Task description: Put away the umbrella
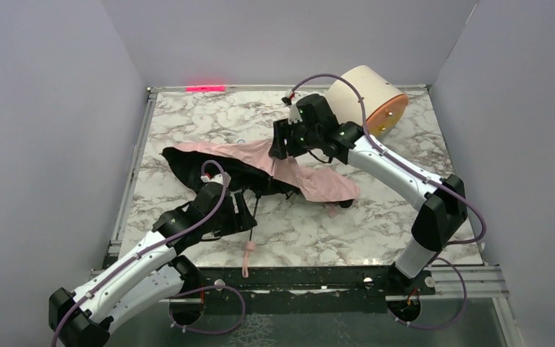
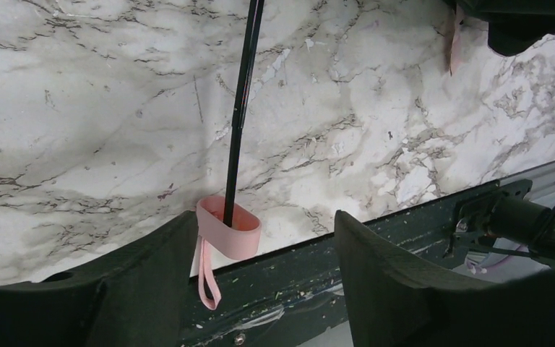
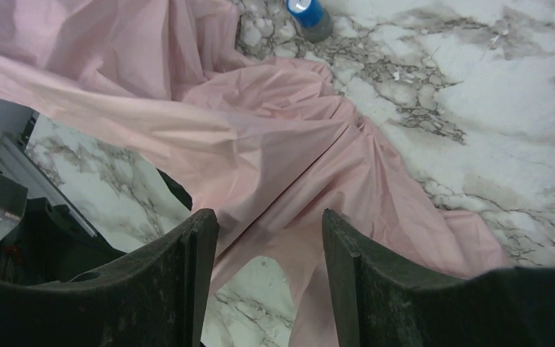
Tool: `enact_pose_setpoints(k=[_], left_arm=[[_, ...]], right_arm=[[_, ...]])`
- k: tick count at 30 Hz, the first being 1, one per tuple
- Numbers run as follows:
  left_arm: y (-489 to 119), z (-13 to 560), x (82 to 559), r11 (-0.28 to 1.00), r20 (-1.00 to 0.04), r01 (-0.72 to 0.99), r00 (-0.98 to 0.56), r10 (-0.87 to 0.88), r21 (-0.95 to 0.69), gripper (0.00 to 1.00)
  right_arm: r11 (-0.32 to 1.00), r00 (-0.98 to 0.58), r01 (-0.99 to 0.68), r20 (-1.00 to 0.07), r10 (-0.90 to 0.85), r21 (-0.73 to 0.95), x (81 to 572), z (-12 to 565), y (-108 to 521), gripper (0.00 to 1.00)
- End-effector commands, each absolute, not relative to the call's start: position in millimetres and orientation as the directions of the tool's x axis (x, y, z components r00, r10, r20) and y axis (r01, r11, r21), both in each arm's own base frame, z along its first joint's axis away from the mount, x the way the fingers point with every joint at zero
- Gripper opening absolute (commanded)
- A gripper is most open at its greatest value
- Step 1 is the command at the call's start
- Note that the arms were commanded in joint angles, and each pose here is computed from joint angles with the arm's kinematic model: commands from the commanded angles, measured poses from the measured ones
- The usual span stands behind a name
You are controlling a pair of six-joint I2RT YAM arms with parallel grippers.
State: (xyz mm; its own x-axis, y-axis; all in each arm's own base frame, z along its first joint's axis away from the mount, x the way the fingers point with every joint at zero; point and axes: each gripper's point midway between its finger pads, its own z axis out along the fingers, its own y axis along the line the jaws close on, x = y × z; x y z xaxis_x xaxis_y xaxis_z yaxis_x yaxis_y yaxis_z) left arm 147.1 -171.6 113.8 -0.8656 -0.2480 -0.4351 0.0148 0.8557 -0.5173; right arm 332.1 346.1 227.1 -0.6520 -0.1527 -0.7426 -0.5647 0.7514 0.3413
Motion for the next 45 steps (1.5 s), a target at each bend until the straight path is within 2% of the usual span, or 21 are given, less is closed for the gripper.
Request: enact_pose_setpoints(k=[1, 6, 17, 22, 28, 34, 42, 45], left_arm=[[-165, 112, 148, 0.864, -0.443, -0.046, -0.844, -0.302, -0.501, 0.72], [-167, 93, 135, 0.879, -0.387, -0.065, -0.881, -0.274, -0.473, 0.77], [-177, 64, 110, 0.901, -0.355, -0.044, -0.910, -0.215, -0.432, 0.79], [-174, 44, 107, 0.938, -0.380, -0.029, -0.910, -0.167, -0.344, 0.73], [-171, 44, 124, 0.966, -0.467, -0.012, -0.874, -0.136, -0.260, 0.64], [-183, 52, 140, 0.984, -0.521, 0.059, -0.853, -0.038, -0.168, 0.62], [-190, 35, 132, 0.987, -0.487, 0.157, -0.863, 0.133, -0.009, 0.45], [-187, 31, 124, 0.984, -0.465, 0.175, -0.868, 0.173, 0.038, 0.42]], right_arm=[[0.708, -0.720, -0.569, -0.670, -0.183, 0.418, 318, 195, 361, 0.57], [0.749, -0.734, -0.532, -0.656, -0.175, 0.395, 339, 156, 369, 0.46], [0.819, -0.770, -0.443, -0.623, -0.138, 0.366, 380, 86, 377, 0.39], [0.817, -0.788, -0.431, -0.601, -0.133, 0.383, 382, 75, 378, 0.38], [0.807, -0.793, -0.439, -0.593, -0.140, 0.396, 376, 74, 378, 0.38], [0.800, -0.803, -0.437, -0.580, -0.141, 0.411, 369, 70, 377, 0.37], [0.800, -0.808, -0.435, -0.572, -0.143, 0.415, 364, 70, 374, 0.38], [0.800, -0.804, -0.436, -0.578, -0.141, 0.412, 364, 73, 374, 0.41]])
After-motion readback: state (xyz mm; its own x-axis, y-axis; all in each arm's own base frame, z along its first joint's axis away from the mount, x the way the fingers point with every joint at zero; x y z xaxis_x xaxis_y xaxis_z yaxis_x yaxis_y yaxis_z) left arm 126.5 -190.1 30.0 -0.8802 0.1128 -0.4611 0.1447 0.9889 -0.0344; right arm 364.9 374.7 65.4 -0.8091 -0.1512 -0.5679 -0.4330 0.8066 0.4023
